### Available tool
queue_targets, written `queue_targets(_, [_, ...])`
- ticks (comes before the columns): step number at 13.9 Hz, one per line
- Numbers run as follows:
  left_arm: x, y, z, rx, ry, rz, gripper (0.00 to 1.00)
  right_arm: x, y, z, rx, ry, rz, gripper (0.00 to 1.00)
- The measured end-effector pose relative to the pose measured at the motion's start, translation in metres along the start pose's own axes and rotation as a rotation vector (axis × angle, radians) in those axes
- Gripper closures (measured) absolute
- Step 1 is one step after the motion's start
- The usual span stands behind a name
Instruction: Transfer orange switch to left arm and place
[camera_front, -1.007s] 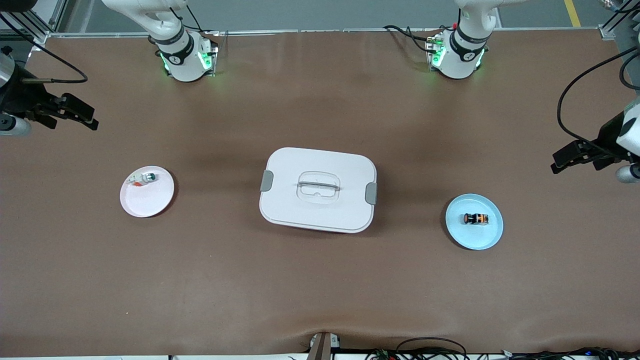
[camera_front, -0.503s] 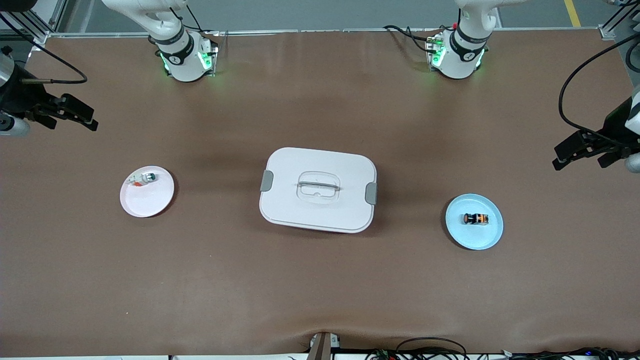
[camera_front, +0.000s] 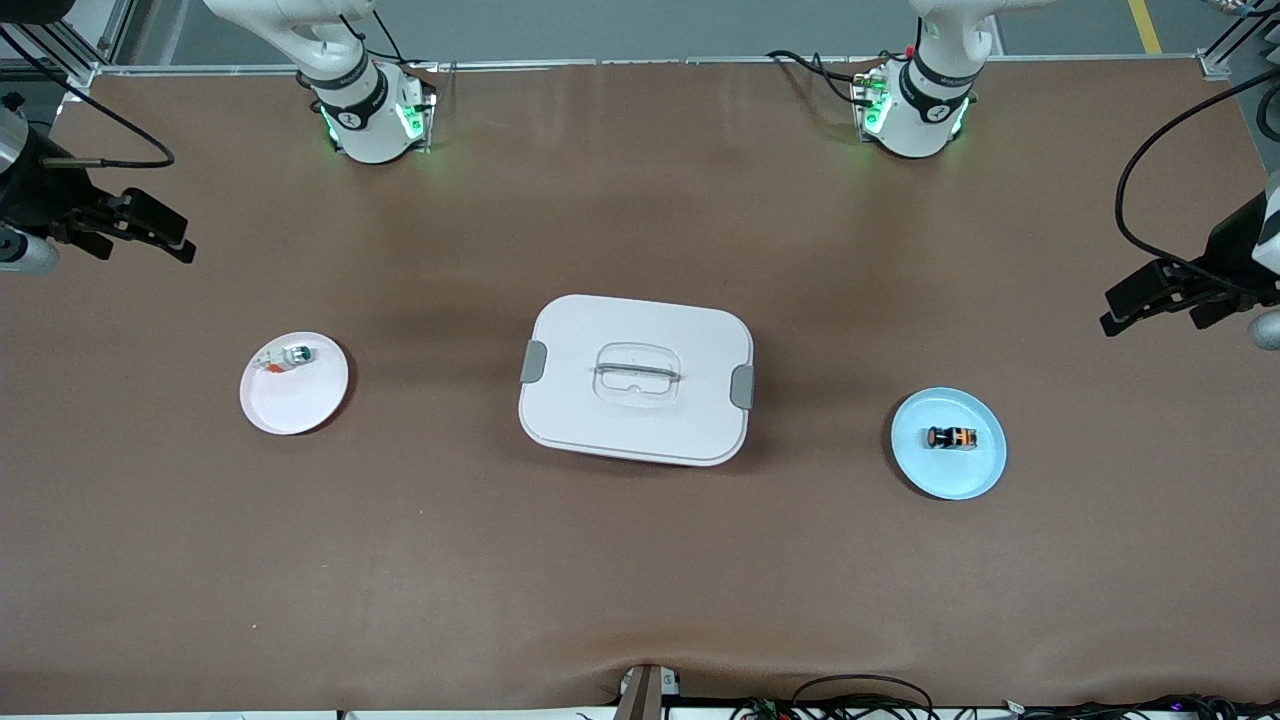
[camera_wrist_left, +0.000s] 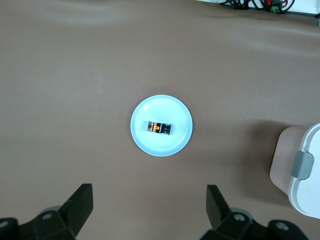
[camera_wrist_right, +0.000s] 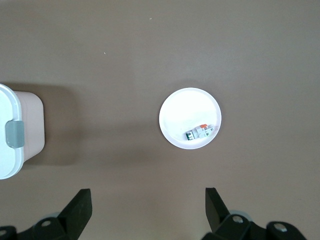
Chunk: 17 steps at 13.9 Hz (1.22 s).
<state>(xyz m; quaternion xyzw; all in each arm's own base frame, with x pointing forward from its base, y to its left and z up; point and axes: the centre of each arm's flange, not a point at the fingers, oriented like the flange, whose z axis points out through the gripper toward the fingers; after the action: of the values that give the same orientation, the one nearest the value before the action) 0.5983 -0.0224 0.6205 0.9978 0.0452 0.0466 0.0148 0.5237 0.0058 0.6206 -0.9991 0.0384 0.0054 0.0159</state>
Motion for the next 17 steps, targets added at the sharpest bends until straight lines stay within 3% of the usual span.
queue_targets(11, [-0.002,0.001,0.004,0.003,-0.032,0.0,0.0,0.0,0.0,0.0,0.0,0.001,0.001,0.0])
queue_targets(17, [-0.008,0.006,0.016,0.016,-0.102,0.043,0.0,0.0,0.0,0.0,0.0,0.002,0.001,0.0])
